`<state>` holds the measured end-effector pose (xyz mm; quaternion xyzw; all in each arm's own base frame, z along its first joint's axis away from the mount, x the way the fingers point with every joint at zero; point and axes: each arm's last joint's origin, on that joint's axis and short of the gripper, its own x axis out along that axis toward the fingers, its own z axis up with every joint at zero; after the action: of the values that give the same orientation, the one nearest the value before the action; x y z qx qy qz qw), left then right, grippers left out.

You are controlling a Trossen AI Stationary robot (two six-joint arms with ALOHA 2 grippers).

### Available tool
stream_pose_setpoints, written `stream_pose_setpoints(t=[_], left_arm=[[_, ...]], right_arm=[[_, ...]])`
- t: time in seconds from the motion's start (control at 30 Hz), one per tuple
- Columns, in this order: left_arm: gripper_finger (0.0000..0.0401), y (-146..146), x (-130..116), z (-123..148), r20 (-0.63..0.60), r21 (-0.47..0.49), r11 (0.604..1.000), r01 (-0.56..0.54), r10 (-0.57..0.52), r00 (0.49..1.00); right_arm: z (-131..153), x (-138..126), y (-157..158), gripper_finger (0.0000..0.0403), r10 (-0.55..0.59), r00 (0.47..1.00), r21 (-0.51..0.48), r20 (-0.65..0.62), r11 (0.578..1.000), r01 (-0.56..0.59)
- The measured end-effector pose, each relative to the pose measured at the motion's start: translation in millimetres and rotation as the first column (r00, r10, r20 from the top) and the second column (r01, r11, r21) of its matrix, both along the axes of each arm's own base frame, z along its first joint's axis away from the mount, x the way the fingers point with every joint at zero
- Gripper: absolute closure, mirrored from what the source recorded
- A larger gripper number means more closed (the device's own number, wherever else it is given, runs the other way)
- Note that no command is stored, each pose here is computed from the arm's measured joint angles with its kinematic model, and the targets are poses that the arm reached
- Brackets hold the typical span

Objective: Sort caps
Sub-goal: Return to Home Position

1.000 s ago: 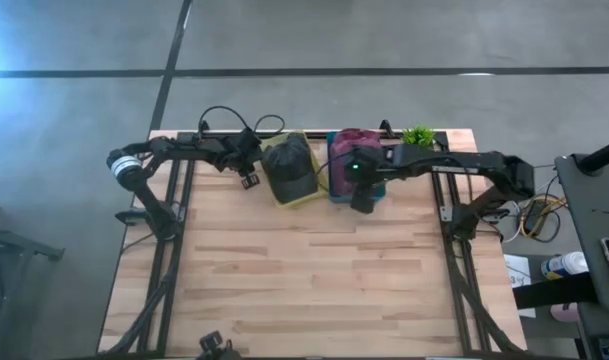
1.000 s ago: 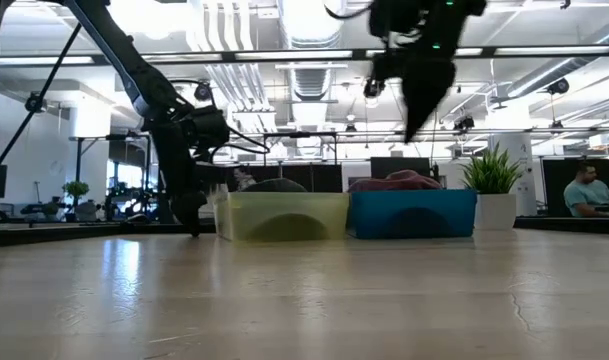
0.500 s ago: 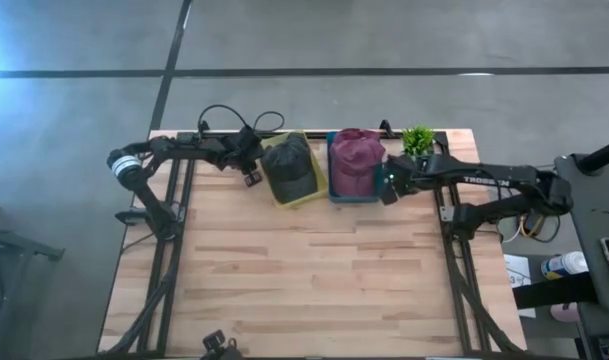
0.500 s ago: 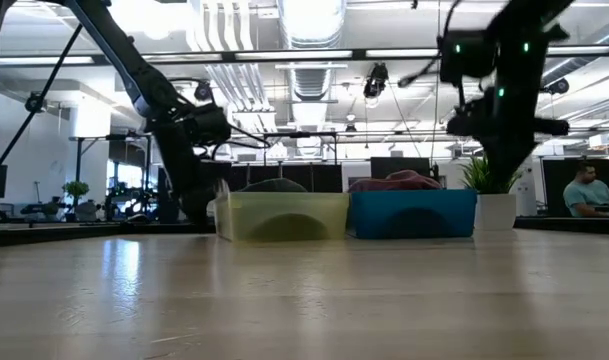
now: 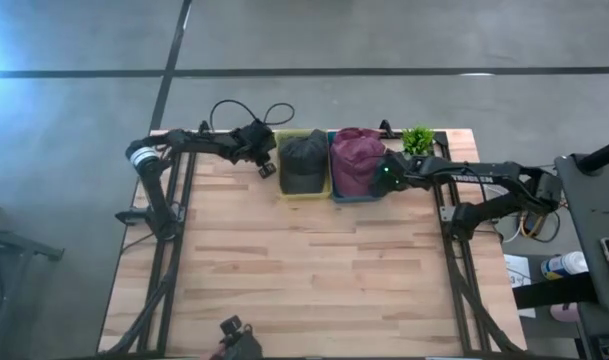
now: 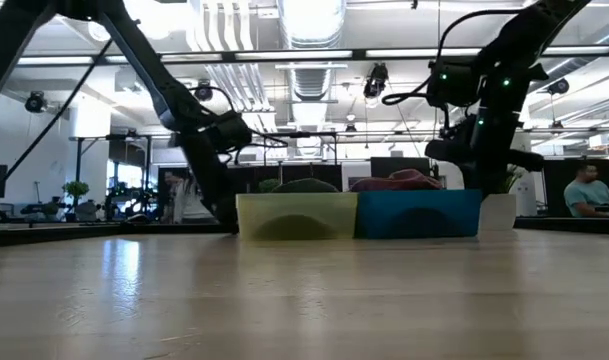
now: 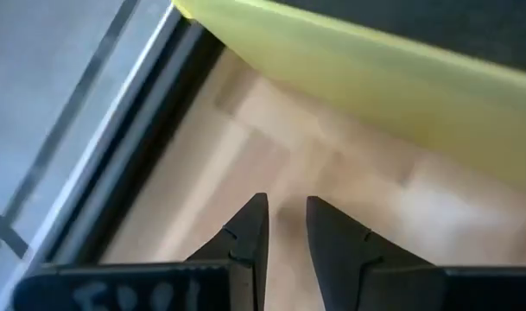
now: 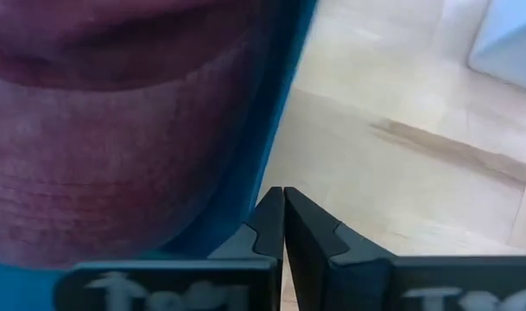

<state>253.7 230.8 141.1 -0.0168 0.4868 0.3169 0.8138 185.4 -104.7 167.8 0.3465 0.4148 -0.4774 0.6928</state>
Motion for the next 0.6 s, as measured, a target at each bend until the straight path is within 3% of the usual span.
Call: stream_pose_setpoints(t=[0.23, 0.5, 0.6], left_arm=[[0.0326, 15.7, 14.9, 4.5, -0.077, 0.04, 0.998, 0.044, -0.041, 0.996], [0.0326, 9.5, 1.4, 17.6, -0.219, 0.007, 1.0, -0.025, 0.026, 0.975], [0.0326, 7.1, -1.2, 24.6, -0.199, 0.01, 0.999, -0.045, 0.046, 0.979]], right_arm=[[-1.1, 8.2, -4.3, 0.0394, 0.055, 0.998, -0.001, -0.043, 0.998, -0.055], [8.4, 5.6, -1.0, 0.0394, 0.099, 0.995, -0.008, -0.033, 0.995, -0.1], [15.7, 4.0, 2.7, 0.0394, 0.16, 0.987, -0.037, -0.029, 0.986, -0.161]])
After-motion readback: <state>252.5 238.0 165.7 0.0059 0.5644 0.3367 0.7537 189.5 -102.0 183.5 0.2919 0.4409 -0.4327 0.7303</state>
